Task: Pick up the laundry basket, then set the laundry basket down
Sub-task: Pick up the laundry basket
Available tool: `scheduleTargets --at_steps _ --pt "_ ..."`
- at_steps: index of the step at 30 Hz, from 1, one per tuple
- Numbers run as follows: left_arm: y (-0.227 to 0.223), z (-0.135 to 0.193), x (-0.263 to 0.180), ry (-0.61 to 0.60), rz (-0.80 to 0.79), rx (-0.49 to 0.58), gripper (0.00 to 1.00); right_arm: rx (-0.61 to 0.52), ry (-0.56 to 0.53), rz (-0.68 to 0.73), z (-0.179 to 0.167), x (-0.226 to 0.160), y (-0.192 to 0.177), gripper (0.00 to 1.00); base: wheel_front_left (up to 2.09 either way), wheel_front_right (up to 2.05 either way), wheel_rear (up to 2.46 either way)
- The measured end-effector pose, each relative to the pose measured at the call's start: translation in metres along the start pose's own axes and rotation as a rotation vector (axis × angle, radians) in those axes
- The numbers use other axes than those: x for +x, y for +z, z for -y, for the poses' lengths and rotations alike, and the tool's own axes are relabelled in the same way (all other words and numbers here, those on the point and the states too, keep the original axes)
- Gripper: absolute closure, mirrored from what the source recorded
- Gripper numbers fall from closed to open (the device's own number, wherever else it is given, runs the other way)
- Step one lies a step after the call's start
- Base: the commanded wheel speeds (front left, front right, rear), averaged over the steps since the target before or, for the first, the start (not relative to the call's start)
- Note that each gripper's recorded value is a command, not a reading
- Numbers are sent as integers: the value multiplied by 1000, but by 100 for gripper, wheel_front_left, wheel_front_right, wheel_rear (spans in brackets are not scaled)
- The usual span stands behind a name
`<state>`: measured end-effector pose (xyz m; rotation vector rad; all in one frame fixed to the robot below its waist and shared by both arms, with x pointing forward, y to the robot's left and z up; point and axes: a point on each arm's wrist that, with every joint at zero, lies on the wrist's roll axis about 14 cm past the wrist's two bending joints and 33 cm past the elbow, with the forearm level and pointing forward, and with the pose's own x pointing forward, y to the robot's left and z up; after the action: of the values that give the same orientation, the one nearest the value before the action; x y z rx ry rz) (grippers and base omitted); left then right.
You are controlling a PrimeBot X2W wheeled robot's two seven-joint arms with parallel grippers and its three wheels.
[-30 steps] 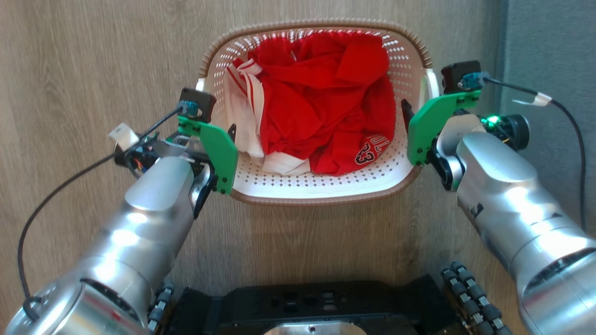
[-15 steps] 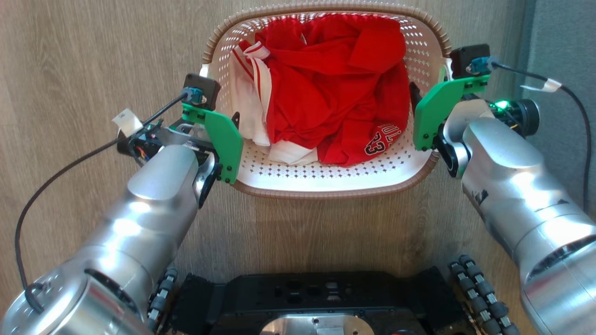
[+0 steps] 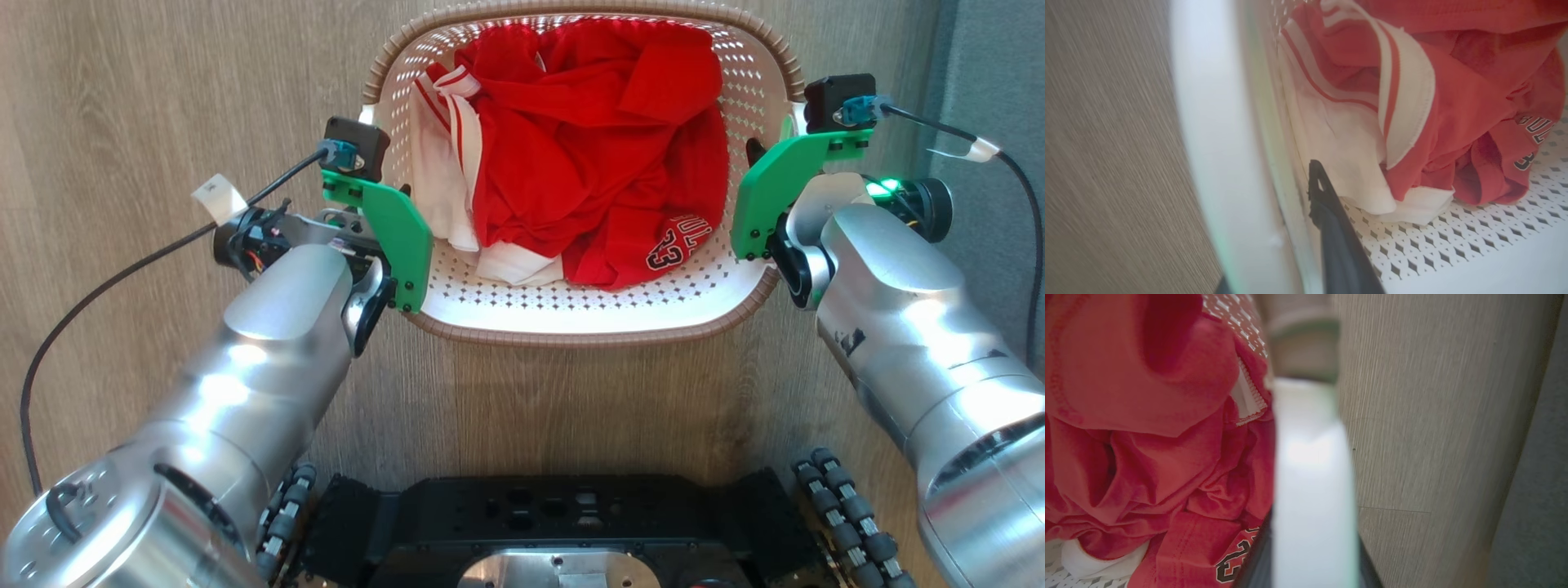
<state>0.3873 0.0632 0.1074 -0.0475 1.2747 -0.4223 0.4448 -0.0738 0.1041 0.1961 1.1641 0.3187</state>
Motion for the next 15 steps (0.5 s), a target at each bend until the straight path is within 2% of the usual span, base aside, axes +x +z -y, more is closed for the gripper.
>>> scheduleTargets --at_steps 15 --pt "6 9 -25 -30 -34 118 100 -68 16 -42 -14 -21 12 100 0 0 0"
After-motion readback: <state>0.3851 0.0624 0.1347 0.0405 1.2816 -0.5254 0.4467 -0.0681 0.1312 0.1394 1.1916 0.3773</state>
